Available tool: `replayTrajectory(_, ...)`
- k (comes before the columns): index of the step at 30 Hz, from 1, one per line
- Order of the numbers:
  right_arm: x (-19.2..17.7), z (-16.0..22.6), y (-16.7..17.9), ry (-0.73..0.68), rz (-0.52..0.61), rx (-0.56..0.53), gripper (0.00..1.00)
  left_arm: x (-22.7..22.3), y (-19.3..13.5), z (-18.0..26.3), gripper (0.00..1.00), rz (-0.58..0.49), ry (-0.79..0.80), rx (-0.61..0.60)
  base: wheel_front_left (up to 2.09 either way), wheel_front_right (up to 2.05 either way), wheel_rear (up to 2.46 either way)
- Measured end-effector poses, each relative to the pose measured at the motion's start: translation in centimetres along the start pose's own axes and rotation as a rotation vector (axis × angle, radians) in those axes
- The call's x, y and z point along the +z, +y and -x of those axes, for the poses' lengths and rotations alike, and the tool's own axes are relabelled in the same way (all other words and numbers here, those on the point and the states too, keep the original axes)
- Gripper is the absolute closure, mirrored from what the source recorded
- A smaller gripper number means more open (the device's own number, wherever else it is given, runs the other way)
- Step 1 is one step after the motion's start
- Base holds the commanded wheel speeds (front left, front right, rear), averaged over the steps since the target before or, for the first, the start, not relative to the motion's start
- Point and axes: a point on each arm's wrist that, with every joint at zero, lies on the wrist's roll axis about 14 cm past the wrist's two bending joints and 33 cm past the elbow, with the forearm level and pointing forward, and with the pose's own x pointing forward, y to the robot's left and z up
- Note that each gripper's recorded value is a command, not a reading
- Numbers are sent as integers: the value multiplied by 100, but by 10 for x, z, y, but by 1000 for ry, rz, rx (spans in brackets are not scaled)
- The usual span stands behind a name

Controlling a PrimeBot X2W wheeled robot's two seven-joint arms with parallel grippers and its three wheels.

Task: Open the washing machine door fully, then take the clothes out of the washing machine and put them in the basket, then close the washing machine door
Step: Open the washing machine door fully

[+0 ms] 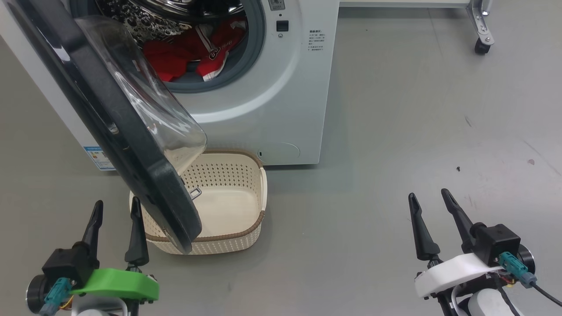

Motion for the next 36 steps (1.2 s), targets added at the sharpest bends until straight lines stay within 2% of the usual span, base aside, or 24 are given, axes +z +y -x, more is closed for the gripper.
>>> replayTrajectory(36,-5,9,4,-4,14,-3,0,-25,-3,7,0,21,78,-8,0,0,0)
